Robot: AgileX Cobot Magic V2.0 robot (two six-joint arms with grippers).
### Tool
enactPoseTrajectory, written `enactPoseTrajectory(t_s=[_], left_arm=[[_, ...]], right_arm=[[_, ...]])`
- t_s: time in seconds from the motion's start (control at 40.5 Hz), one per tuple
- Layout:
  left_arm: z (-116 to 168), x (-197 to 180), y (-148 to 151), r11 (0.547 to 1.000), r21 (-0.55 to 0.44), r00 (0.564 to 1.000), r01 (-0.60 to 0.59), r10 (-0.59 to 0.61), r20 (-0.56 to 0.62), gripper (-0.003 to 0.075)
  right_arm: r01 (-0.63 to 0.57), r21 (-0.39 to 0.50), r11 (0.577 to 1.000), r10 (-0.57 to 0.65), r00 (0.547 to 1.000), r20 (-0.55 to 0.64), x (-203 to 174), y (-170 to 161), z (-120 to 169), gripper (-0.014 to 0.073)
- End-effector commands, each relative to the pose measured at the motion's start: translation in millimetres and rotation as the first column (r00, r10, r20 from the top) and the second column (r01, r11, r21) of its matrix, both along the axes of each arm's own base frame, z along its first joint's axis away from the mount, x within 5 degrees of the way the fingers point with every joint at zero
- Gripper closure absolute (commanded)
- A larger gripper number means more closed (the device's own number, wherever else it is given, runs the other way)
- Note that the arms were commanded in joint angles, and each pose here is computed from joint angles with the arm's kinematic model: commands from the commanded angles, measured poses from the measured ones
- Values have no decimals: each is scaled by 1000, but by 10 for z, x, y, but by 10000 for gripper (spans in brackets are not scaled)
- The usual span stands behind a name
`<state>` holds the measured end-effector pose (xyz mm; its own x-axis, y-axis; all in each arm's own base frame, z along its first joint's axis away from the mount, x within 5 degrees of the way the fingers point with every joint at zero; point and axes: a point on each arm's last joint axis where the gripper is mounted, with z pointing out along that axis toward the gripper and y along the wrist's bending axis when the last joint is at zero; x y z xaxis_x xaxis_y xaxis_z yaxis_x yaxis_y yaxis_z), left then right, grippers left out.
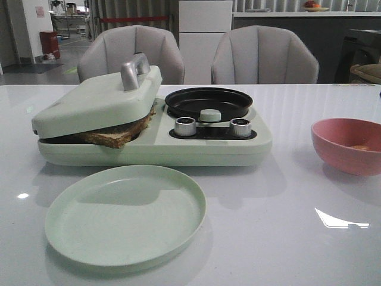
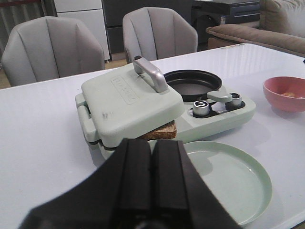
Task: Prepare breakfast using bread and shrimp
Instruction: 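Move the right gripper to the pink bowl and grasp its rim, then lift the pink bowl and carry it over the black frying pan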
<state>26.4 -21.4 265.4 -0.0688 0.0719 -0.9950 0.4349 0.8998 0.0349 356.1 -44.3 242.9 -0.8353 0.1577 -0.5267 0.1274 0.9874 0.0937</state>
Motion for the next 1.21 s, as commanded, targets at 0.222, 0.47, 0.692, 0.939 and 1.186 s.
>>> enactPoseTrajectory(t_s=[0.222, 0.47, 0.692, 0.939, 1.186], left_arm=[[164, -40, 24, 998, -70, 995, -4, 11, 102, 680], [164, -40, 24, 998, -70, 995, -4, 11, 102, 680], [164, -40, 24, 998, -70, 995, -4, 11, 102, 680], [164, -40, 24, 998, -70, 995, -4, 11, 102, 680], [164, -40, 24, 998, -70, 995, -4, 11, 102, 680]], right_arm=[[-4, 0, 1000, 4, 1000, 19, 422, -73, -156, 1], [5, 23, 1000, -4, 1000, -27, 535, -82, -396, 232], [21, 78, 997, -21, 1000, -9, 596, -54, -273, 571], [-57, 104, 993, 58, 998, 0, 660, 64, 116, 629], [-221, 117, 968, 178, 937, 300, 720, 564, 809, 629]])
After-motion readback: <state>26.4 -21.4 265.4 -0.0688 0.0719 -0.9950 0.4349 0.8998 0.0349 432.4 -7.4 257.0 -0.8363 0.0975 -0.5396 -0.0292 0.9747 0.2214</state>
